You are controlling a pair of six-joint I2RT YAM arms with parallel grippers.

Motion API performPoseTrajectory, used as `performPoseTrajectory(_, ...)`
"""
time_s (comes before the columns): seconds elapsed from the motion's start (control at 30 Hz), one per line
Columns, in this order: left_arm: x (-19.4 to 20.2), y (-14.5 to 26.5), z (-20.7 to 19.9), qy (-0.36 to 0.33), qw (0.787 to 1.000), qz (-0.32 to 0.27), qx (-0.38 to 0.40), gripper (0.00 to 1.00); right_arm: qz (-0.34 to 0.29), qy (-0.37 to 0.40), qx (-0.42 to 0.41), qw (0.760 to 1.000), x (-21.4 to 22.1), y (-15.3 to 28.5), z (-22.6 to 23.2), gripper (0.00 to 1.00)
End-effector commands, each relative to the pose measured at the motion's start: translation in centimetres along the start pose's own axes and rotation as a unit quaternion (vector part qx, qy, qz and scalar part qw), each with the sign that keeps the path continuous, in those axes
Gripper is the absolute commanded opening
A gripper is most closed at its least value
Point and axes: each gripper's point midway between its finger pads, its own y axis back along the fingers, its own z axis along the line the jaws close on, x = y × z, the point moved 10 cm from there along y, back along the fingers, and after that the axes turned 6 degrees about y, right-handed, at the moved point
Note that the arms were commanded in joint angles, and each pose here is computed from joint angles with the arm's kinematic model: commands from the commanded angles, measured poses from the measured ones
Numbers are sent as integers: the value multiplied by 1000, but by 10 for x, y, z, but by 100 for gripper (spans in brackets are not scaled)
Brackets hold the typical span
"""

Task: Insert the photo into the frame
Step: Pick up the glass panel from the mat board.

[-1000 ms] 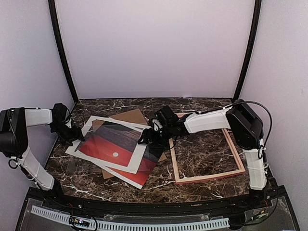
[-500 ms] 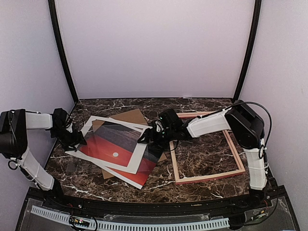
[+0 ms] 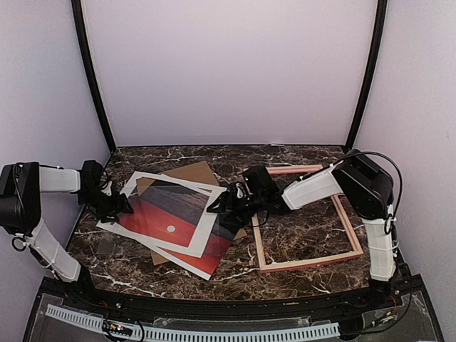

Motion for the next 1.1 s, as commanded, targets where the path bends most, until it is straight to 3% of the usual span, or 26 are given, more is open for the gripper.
performPoseTrajectory(0.0,27,-16,8,18,997,68,-20,72,22,-12,-44,999,6,-2,5,69)
performPoseTrajectory(0.5,33,-19,-1,-1,997,76,-20,72,22,19,-110,994,7,7,20,53)
performPoseTrajectory(1.07,43,-29,-9,-21,995,100,-20,72,31,73,-115,990,6,5,23,50)
